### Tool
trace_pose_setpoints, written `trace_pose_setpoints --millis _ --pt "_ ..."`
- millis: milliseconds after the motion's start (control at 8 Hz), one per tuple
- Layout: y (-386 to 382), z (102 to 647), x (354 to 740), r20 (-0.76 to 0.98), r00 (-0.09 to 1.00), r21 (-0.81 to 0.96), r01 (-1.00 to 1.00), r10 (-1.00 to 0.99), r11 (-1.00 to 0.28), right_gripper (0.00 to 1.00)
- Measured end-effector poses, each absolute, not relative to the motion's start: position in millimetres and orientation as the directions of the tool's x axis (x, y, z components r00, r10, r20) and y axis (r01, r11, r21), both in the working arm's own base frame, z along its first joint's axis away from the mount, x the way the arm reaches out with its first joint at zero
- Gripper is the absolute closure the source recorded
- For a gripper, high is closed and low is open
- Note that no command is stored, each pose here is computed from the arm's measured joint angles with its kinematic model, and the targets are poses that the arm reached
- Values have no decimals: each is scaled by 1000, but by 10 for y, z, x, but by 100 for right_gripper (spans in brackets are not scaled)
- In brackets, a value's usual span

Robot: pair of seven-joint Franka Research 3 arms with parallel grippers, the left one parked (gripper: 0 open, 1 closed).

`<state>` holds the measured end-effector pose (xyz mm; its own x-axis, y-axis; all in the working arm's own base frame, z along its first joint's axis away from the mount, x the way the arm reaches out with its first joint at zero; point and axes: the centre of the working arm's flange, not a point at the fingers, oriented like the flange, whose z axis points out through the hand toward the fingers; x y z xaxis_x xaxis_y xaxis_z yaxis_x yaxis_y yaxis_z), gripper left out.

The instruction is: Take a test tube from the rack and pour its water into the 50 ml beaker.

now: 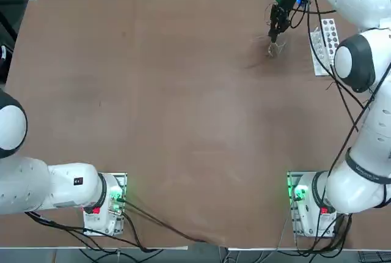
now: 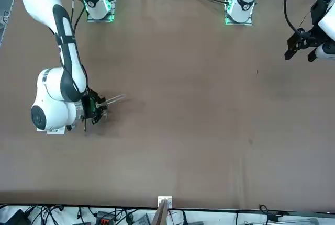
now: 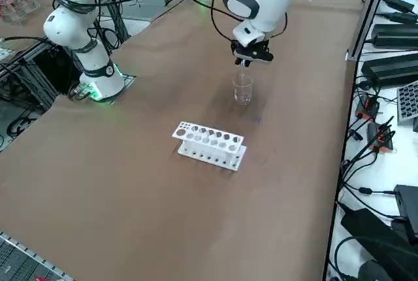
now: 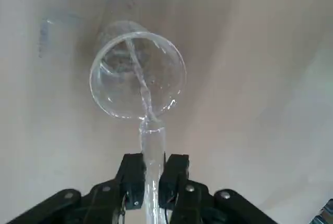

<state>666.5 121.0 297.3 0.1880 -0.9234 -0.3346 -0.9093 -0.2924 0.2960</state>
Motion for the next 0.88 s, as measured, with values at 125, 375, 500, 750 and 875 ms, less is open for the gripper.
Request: trace_pose_setpoints --millis 125,375,500,750,875 --pt "1201 2968 6662 -340 194 295 -907 -920 -301 81" --pt "1185 2952 6649 -386 214 283 -899 -898 -336 81" --pt "1126 2947 6650 -399 217 280 -896 -891 -344 81" --pt "1017 2939 6658 -425 225 269 -893 -877 -359 81" --pt "975 2937 6661 -439 222 265 -894 -870 -362 81"
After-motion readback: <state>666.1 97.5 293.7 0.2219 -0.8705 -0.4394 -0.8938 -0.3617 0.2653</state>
